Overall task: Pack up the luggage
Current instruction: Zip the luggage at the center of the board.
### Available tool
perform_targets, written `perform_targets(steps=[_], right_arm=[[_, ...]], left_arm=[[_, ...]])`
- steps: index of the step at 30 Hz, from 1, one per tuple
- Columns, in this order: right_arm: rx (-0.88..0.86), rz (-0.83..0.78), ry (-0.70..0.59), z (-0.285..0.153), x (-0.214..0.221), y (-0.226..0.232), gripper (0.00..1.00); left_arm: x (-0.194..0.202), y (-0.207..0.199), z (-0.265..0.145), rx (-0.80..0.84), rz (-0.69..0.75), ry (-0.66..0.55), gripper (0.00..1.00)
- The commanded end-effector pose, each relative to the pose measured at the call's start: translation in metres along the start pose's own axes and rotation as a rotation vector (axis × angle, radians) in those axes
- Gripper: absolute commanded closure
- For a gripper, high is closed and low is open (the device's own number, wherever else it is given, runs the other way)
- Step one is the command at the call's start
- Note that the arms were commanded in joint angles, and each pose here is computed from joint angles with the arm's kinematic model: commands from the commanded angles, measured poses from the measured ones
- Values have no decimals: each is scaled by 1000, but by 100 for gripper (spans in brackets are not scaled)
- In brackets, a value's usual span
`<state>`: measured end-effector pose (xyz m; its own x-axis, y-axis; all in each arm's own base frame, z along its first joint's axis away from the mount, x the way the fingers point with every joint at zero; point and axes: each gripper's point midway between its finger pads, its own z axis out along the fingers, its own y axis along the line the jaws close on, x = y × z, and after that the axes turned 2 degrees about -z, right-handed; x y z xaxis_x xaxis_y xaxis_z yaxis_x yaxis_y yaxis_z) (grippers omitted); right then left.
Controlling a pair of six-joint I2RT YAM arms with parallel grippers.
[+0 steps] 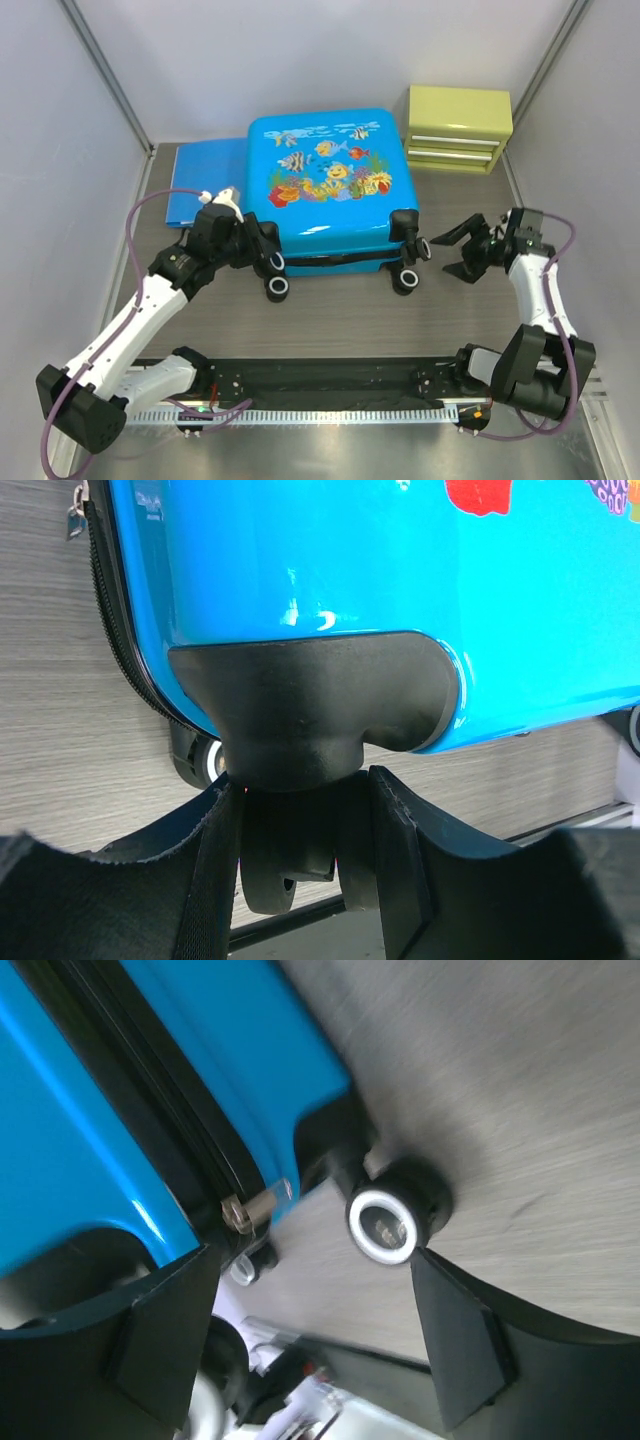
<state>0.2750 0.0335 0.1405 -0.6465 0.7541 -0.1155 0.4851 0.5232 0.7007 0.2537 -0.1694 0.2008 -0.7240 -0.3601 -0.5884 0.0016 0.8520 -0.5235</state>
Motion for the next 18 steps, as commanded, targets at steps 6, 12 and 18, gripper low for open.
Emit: perform_targets(steps=[6,12,18], right_arm=[[-272,170,27,1,27,27,25],[-307,316,-37,14,7,28,32],[-330,450,-64,21,-2,27,39]], left_arm=[[-53,-77,-2,277,-60,-141,100],[-54,-78,-5,284,-61,-149,100],[-53,-77,-6,288,-70,-151,100]])
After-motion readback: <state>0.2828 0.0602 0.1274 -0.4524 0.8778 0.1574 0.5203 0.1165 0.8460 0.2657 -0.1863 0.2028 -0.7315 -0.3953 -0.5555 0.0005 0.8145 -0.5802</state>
